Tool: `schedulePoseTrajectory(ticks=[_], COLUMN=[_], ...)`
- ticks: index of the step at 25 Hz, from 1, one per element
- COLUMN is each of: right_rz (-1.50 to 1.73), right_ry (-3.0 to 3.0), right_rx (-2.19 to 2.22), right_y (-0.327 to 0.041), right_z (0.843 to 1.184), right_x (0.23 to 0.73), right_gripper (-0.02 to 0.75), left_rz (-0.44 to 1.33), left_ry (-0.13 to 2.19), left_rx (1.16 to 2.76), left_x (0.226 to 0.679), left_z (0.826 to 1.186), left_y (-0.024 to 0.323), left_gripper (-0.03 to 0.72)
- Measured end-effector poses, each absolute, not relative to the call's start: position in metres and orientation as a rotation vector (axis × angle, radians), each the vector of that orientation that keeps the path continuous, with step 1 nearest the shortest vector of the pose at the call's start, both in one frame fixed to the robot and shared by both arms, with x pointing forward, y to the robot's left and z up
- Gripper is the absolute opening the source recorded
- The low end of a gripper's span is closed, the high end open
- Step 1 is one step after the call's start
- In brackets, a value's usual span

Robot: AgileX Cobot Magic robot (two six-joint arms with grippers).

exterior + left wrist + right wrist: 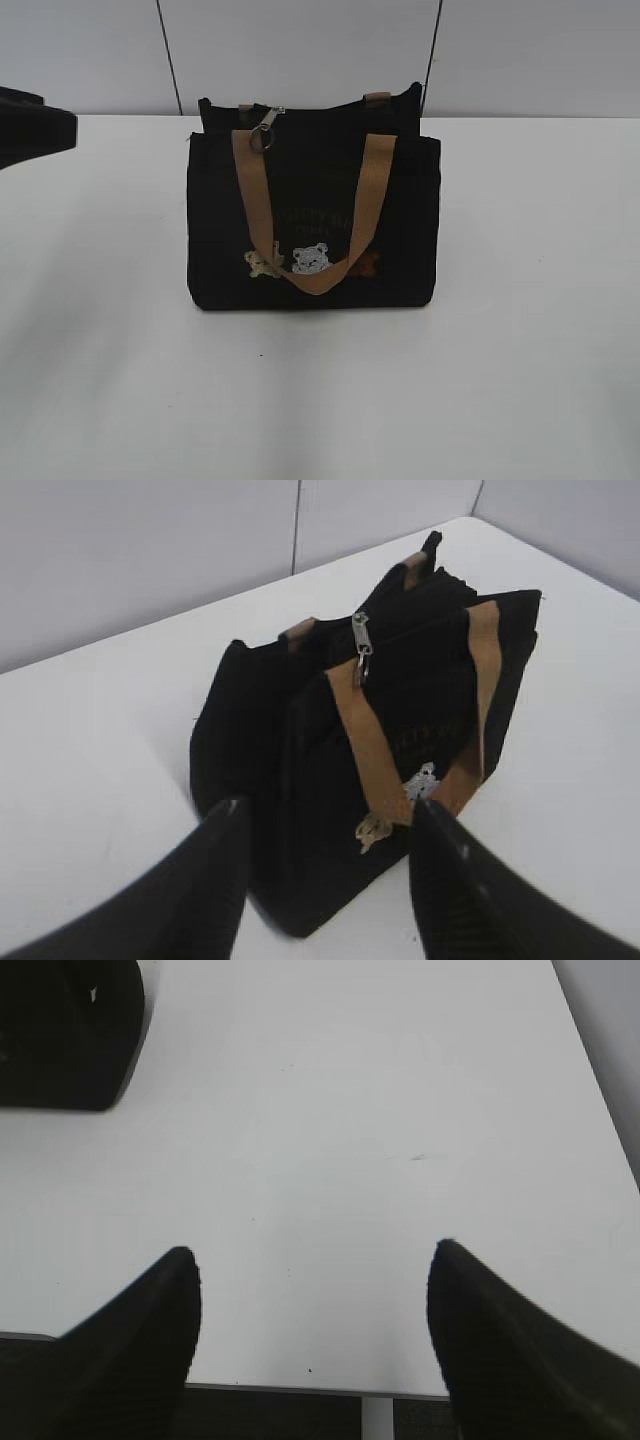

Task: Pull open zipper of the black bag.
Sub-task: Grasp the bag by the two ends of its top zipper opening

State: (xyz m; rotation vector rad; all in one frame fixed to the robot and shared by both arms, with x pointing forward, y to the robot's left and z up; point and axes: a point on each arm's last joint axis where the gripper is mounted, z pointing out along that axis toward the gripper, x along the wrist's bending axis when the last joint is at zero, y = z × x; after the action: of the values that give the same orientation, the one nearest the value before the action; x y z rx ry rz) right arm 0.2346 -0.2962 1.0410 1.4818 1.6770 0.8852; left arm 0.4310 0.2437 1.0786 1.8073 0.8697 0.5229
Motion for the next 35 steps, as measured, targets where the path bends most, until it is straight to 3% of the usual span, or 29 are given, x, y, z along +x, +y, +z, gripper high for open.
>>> schedulePoseTrajectory(ticks=[6, 13, 29, 33, 35], right_rz=[0.885, 0.885, 0.885, 0.885, 0.885], right_ry=[1.677, 1.677, 1.677, 1.677, 1.677], right_rx=[1.482, 1.482, 1.482, 1.482, 1.482], right_y=[-0.296, -0.296, -0.296, -0.296, -0.296], right_z=[1.041, 1.041, 1.041, 1.041, 1.041], right_x=[0.235, 0.235, 0.235, 0.235, 0.235], right_gripper=[0.537, 0.537, 0.537, 0.537, 0.537], left_rz=[0.400, 0.302, 0.106, 0.084, 0.093], left_ry=[0.787, 0.750, 0.698, 0.716, 0.735], left_rx=[1.863, 1.960, 1.854, 1.888, 1.904], left_x=[0.469, 0.500, 0.550, 0.553, 0.554], left_z=[1.040, 0.984, 0.938, 0.923, 0.919], left_y=[0.236, 0.233, 0.207, 0.199, 0.200], left_gripper=[0.431, 0.549, 0.560, 0.493, 0.364])
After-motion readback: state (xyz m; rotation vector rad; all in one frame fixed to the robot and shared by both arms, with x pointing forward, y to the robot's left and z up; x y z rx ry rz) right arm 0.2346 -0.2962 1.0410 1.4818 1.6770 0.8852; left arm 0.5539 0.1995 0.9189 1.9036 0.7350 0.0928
